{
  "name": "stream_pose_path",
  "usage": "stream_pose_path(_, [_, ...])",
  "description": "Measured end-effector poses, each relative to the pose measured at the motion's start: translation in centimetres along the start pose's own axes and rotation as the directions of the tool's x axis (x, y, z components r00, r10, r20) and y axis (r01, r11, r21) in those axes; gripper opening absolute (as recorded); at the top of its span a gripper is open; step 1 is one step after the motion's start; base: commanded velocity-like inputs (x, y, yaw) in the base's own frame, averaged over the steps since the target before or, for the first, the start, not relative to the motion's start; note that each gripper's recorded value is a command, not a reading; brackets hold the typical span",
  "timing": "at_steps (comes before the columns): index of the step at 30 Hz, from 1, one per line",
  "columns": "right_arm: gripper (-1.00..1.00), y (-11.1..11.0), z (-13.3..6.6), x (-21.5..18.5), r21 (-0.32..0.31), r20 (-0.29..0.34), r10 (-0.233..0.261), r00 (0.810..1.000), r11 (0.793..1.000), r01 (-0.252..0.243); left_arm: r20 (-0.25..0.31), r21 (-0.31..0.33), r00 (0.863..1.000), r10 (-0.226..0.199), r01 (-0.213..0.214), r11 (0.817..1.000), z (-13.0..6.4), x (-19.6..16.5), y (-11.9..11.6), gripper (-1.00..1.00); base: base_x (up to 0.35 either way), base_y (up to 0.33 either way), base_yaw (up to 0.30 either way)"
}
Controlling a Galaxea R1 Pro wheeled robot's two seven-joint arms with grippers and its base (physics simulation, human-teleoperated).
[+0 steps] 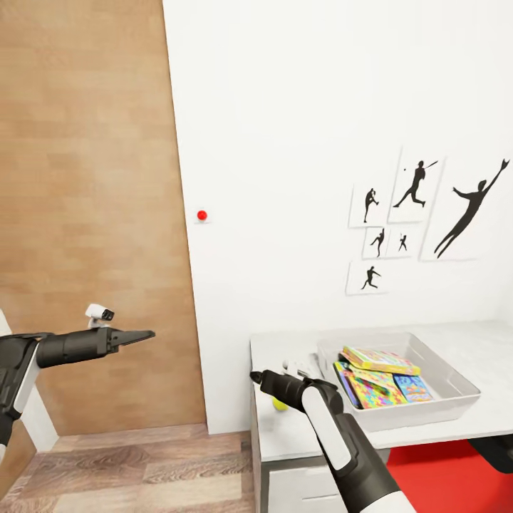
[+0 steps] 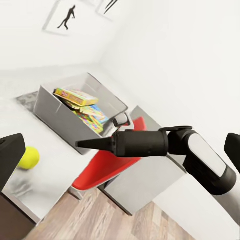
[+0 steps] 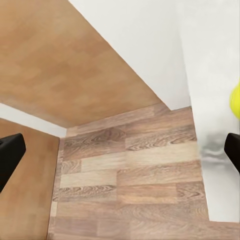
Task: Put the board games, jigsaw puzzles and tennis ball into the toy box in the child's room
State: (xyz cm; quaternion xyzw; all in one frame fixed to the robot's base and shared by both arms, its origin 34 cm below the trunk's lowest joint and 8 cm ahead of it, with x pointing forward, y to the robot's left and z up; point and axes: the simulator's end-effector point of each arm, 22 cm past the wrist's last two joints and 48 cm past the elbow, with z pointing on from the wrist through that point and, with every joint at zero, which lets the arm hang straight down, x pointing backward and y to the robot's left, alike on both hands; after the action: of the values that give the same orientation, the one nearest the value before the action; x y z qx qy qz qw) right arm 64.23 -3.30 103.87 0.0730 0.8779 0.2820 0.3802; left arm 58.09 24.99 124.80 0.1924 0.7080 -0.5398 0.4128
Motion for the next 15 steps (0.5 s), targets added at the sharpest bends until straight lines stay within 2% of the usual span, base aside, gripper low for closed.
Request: stream_pose_path(15, [1.0,-1.2,0.5,0.5,0.017,-0.016,0.006,1.0,1.0,-0.006,0.0,-0.003,1.0,-0.015,0.015,1.0,0.1,0.3,0.8,1.0,0.008,0.003,0.007])
